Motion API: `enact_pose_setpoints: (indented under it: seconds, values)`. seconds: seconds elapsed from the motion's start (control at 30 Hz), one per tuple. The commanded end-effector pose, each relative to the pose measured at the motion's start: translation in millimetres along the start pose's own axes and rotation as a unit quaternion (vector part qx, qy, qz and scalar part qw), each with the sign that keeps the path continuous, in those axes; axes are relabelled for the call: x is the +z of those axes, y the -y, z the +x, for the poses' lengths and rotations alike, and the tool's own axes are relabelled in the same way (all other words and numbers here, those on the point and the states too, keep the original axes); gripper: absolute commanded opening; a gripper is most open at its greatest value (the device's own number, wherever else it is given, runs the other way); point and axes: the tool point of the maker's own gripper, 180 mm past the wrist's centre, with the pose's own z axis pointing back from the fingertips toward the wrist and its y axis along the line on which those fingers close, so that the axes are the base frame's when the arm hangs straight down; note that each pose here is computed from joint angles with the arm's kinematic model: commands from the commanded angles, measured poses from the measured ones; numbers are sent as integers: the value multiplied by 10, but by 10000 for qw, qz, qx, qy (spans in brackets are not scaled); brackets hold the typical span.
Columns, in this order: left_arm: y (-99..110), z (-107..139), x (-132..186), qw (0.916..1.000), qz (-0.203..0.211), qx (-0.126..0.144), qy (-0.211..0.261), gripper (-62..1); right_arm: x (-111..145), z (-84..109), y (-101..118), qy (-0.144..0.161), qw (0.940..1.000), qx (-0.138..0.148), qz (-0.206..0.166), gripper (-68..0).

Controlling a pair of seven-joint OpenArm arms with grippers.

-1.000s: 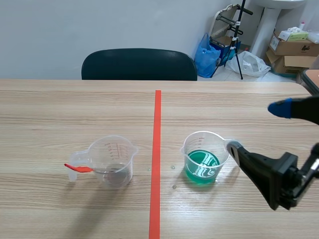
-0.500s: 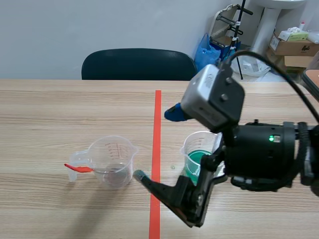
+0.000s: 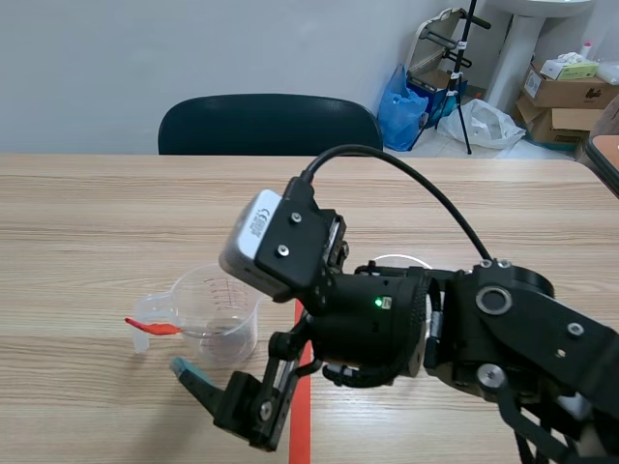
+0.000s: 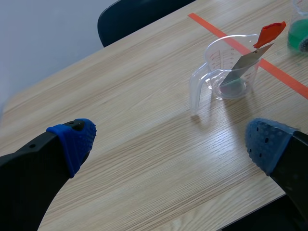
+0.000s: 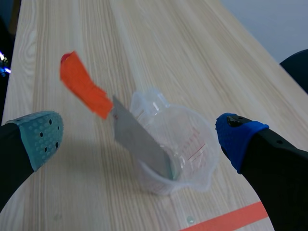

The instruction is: Do the redox reaction experiment

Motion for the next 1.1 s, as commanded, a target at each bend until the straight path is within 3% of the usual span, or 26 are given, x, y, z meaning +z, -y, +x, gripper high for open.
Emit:
enact_pose_setpoints:
  seconds: [0.0, 0.27, 0.7, 0.9, 1.07]
  values:
    - [3, 67, -14, 9999, 12, -8, 126, 14, -60, 153, 76, 215, 9997, 138, -55, 4]
    - [28, 58, -14, 9999, -58, -76, 100, 14, -257, 210, 51, 291, 9992, 271, -105, 4]
    - [29, 58, -14, 9999, -59, -74, 100, 14, -256, 222, 56, 328, 9990, 273, -124, -1]
    - [29, 59, -14, 9999, -59, -74, 102, 14, -251, 279, 53, 484, 9984, 276, -120, -337]
    - [29, 58, -14, 9999, -59, -74, 100, 14, -249, 278, 60, 483, 9984, 277, -129, -452]
